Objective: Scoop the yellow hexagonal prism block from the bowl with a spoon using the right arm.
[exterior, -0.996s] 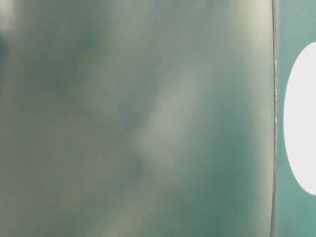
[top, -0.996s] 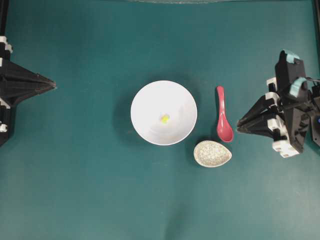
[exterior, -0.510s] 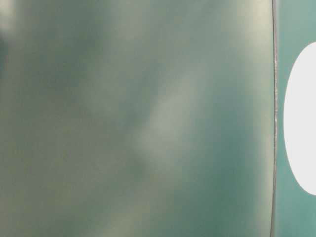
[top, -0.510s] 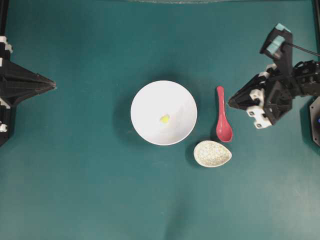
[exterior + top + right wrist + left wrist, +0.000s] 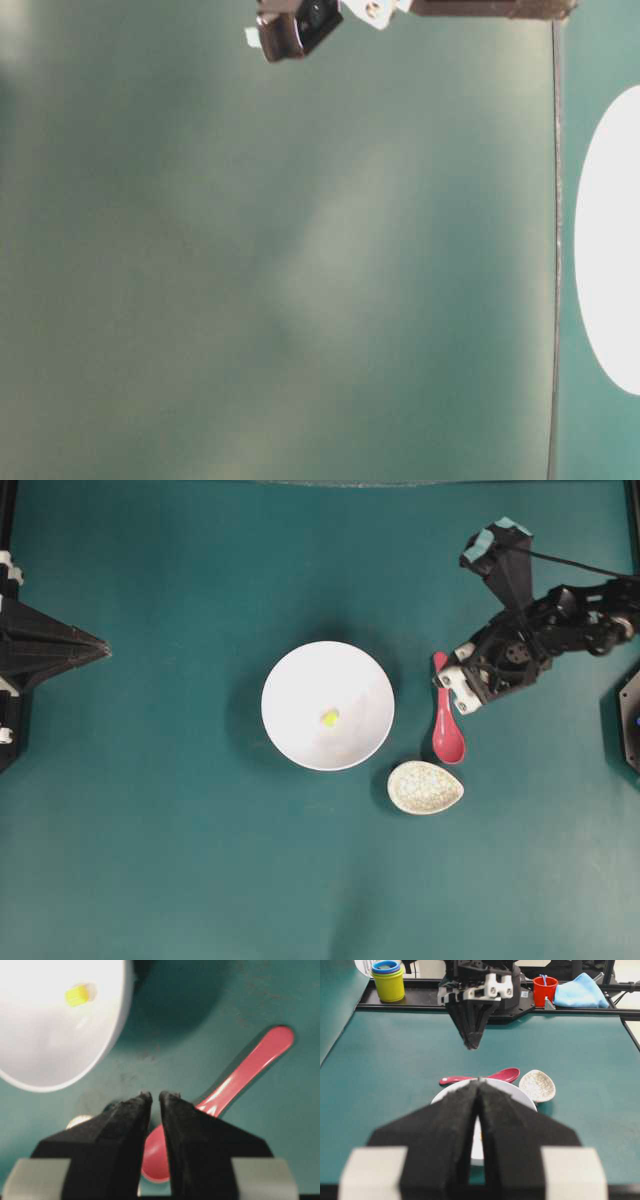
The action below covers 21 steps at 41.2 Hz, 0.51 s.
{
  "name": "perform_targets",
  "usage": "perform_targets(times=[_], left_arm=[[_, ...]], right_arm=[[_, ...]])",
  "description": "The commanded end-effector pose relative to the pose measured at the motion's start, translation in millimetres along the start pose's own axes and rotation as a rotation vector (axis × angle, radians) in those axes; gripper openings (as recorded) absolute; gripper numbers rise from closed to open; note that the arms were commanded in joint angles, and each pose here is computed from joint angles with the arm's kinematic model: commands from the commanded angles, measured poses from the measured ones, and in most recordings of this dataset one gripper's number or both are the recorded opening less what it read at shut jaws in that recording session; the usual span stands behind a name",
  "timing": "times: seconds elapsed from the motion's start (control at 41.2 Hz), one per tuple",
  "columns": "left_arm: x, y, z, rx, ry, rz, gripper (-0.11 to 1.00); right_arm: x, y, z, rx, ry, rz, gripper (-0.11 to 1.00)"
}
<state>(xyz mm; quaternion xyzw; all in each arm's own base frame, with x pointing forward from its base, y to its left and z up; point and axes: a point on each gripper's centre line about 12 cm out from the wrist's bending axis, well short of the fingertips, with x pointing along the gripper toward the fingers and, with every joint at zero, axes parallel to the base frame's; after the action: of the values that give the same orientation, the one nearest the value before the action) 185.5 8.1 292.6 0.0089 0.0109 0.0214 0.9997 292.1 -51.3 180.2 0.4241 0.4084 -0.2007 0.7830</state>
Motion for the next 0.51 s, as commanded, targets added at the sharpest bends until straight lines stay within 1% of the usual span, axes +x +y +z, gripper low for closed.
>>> perform_targets(times=[0.0, 0.146, 0.243, 0.316, 0.389, 0.437, 0.486], left_arm=[[1.2, 0.5, 12.6, -0.003, -0.031, 0.002, 0.03], [1.2, 0.5, 12.6, -0.005, -0.031, 0.002, 0.03], [1.2, 0.5, 13.2, -0.005, -0.032, 0.002, 0.03], [1.4, 0.2, 12.3, -0.003, -0.029, 0.0, 0.03], [1.2, 0.5, 13.2, 0.0, -0.032, 0.002, 0.03], [1.5, 0.5, 13.0, 0.0, -0.031, 0.002, 0.03], [1.4, 0.5, 12.3, 0.0, -0.029, 0.002, 0.03]], right_arm=[[-4.8, 2.5, 12.9, 0.017, -0.012, -0.01, 0.24], [-3.6, -6.9, 20.8, 0.074, 0.006, -0.081, 0.26], [-1.9, -11.8, 22.0, 0.109, 0.027, -0.14, 0.31], [-0.9, -15.1, 22.1, 0.135, 0.044, -0.186, 0.39], [-1.0, -19.1, 22.0, 0.154, 0.057, -0.237, 0.49], [-1.0, -21.1, 21.9, 0.17, 0.063, -0.262, 0.56], [-0.8, -22.2, 22.2, 0.184, 0.066, -0.278, 0.61]])
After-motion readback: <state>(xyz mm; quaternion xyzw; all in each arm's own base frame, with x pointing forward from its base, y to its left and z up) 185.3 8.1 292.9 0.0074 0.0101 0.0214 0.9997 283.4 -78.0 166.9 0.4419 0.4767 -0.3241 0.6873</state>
